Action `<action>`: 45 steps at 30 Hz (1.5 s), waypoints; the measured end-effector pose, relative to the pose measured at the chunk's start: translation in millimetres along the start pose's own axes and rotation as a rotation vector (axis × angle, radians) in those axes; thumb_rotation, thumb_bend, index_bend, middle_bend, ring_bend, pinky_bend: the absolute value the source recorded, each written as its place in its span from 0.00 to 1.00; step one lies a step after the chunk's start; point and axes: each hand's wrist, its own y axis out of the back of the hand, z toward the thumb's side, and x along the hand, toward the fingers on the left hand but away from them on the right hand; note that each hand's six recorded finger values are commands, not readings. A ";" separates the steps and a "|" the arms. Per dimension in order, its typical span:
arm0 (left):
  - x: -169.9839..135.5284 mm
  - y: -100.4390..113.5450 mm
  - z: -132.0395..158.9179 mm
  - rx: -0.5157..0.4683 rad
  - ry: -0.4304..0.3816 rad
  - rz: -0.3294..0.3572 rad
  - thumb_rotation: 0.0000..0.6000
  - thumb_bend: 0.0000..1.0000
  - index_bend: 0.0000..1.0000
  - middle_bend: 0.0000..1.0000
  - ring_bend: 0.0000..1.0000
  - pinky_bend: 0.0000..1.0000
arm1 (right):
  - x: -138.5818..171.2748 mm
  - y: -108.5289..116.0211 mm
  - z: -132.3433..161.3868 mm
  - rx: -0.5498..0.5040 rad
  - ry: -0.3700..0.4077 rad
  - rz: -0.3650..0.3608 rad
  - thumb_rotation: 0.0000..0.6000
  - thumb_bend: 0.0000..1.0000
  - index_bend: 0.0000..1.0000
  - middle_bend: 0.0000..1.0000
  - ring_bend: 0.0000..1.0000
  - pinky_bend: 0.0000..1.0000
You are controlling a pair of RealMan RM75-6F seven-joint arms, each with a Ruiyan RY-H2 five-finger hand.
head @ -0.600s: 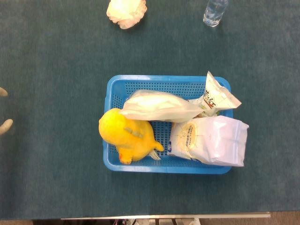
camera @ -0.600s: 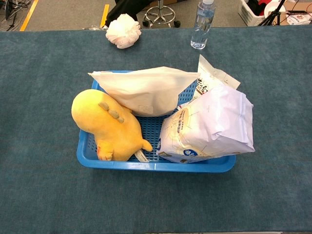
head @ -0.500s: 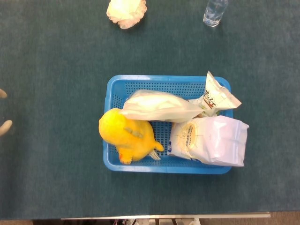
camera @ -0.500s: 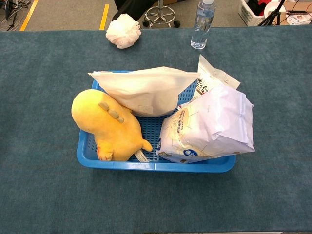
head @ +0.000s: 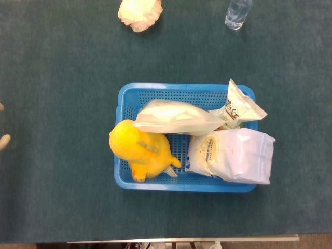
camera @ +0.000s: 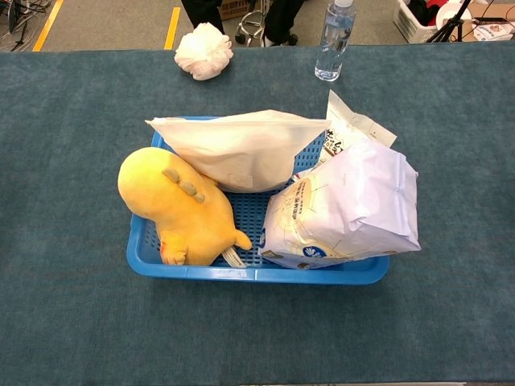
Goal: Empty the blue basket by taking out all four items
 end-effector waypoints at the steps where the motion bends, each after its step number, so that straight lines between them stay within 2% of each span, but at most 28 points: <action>1: 0.3 -0.2 0.0 -0.001 0.001 0.001 1.00 0.10 0.40 0.38 0.26 0.46 | -1.8 1.9 6.9 -0.003 0.034 0.003 1.00 0.00 0.03 0.09 0.08 0.35; 3: 0.7 -0.9 0.6 0.003 -0.002 -0.002 1.00 0.10 0.40 0.38 0.26 0.46 | -4.7 3.9 18.5 -0.007 0.090 0.016 1.00 0.00 0.03 0.09 0.08 0.35; 10: 0.3 1.0 1.8 0.006 -0.001 0.003 1.00 0.10 0.40 0.38 0.26 0.46 | -12.8 1.4 71.0 0.000 0.314 0.134 1.00 0.00 0.03 0.09 0.08 0.35; 16: -3.8 2.4 -0.6 0.010 0.014 0.004 1.00 0.10 0.40 0.38 0.26 0.46 | -17.9 0.2 97.0 0.026 0.424 0.193 1.00 0.00 0.02 0.07 0.05 0.35; 23: -2.6 0.8 -1.2 0.006 0.011 -0.002 1.00 0.10 0.40 0.39 0.26 0.46 | -21.9 -10.1 111.8 0.037 0.476 0.241 1.00 0.00 0.00 0.03 0.02 0.35; 30: -3.1 -0.9 -2.8 -0.002 0.012 -0.006 1.00 0.10 0.40 0.40 0.27 0.46 | -33.1 -21.8 123.0 0.012 0.506 0.240 1.00 0.00 0.00 0.00 0.00 0.33; 41: -6.5 -1.0 -8.7 -0.009 0.028 -0.008 1.00 0.10 0.40 0.42 0.29 0.47 | -47.9 -47.1 130.1 -0.151 0.532 0.295 1.00 0.00 0.00 0.00 0.00 0.36; 45: -6.6 -2.2 -8.5 -0.012 0.025 -0.008 1.00 0.10 0.40 0.42 0.29 0.47 | -49.1 -52.4 131.1 -0.191 0.535 0.320 1.00 0.00 0.00 0.06 0.07 0.39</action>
